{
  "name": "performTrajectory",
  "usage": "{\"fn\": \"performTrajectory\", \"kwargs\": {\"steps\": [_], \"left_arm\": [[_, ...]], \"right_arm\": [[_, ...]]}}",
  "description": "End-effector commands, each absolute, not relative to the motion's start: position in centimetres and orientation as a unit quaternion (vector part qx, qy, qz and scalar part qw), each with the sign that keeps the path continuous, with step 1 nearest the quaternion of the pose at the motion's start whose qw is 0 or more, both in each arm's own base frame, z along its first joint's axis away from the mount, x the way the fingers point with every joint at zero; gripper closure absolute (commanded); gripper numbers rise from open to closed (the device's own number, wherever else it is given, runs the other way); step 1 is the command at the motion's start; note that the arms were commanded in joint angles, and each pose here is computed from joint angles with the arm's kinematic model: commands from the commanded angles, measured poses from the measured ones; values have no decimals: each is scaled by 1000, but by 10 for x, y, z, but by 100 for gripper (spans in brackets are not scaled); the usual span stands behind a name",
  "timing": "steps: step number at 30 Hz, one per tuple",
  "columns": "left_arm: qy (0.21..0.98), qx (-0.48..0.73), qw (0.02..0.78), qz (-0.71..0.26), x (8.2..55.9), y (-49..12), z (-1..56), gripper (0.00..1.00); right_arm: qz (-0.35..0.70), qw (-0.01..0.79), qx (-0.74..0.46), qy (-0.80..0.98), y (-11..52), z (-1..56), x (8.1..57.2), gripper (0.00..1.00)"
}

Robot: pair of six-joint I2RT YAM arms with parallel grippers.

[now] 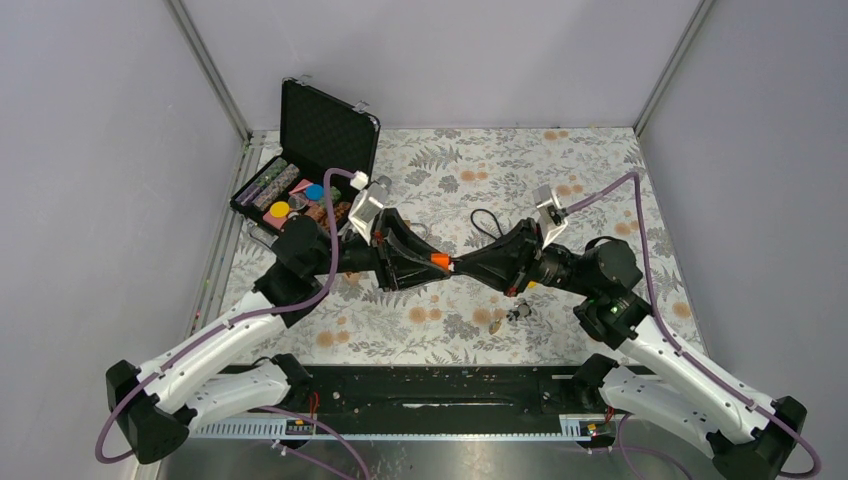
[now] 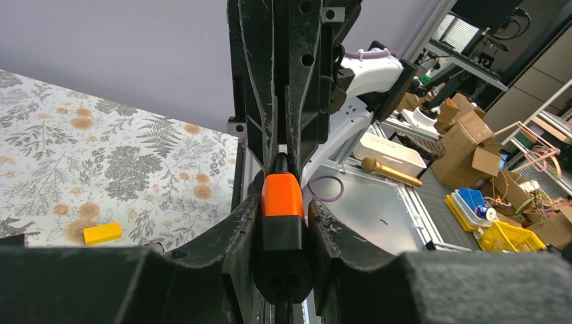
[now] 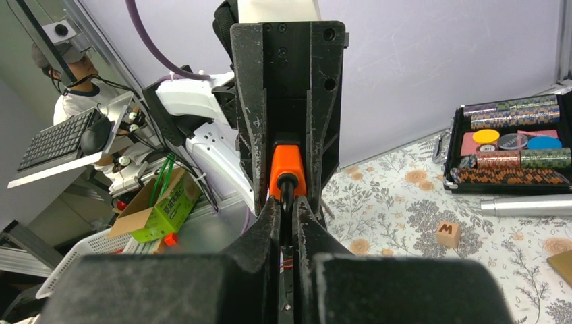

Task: Lock with the key
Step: Lock the lock.

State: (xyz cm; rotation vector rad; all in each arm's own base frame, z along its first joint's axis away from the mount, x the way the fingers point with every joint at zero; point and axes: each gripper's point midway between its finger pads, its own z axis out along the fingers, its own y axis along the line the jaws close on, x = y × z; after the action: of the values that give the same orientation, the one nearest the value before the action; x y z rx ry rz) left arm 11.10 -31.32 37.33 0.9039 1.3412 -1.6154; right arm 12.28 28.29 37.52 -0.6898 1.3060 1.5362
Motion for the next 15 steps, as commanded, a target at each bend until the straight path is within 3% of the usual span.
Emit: {"fn": "performTrajectory", "kwargs": {"steps": [1, 8, 13, 14, 15], "left_arm": [[520, 362, 399, -663, 110, -329, 380, 100], [525, 361, 399, -660, 112, -329, 379, 100], [545, 357, 428, -626, 118, -318, 377, 100], [549, 359, 434, -617, 120, -314, 374, 93], [552, 360, 442, -608, 122, -310, 373, 71]], "right_arm": [[639, 494, -302, 507, 301, 392, 119, 100], [642, 476, -305, 518, 315, 382, 118, 100], [602, 518, -277, 541, 296, 384, 128, 100], [587, 526, -276, 550, 291, 384, 130, 100], [572, 531, -277, 560, 286, 382, 131, 100]]}}
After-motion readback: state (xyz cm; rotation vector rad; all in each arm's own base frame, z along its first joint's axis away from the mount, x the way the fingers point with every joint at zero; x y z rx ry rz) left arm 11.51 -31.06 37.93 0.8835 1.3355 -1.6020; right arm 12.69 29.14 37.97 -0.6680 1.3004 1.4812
